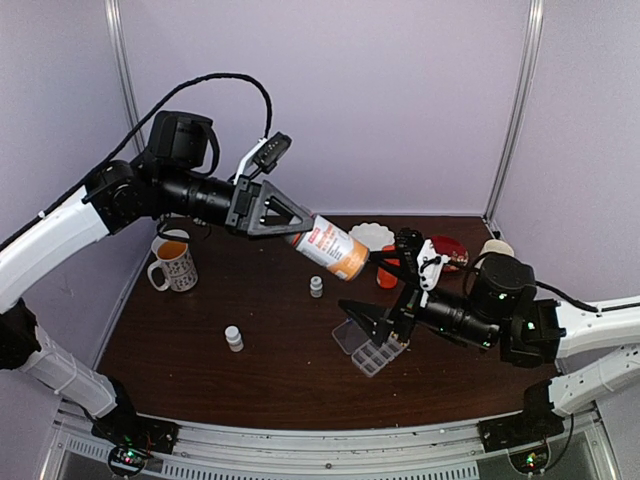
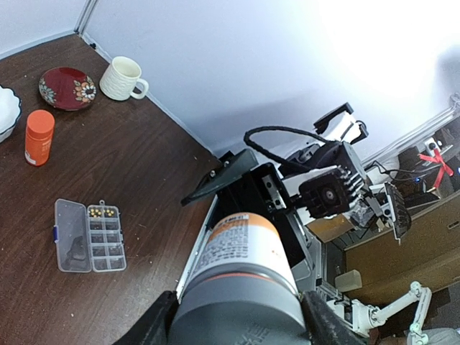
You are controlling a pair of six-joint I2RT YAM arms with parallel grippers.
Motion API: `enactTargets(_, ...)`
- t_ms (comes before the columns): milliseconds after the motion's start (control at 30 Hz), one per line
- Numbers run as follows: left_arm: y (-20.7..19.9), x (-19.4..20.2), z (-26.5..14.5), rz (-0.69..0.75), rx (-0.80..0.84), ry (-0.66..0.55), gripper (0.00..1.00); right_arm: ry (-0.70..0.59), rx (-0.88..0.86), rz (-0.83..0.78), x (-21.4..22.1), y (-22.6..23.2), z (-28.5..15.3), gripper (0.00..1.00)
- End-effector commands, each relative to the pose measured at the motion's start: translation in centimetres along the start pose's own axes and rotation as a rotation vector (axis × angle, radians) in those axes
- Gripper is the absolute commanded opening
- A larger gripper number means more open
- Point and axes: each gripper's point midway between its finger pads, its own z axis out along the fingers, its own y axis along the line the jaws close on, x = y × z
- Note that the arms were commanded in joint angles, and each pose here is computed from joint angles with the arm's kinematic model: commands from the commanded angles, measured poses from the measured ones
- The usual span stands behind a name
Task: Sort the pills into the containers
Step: Pass from the left arm to the right
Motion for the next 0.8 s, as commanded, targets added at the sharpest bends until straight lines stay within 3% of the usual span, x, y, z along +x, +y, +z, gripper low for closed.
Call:
enactTargets(0, -2.6, -0.4, -0.5, 0.023, 0.088, -0.021, 0.15, -0.048, 0.097, -0.107, -2.4, -0.4, 0.4, 1.0)
enactTargets(333, -3.1, 0.3, 0.4, 0.013, 0.109, 0.009, 0.15, -0.092, 0.133, -0.167, -3.8, 0.5, -0.7, 1.0)
enactTargets(767, -2.8, 0.6, 0.8, 0.006, 0.1, 0.016, 0.14, -0.145, 0.092, -0.205, -5.1, 2.0, -1.2, 0.9)
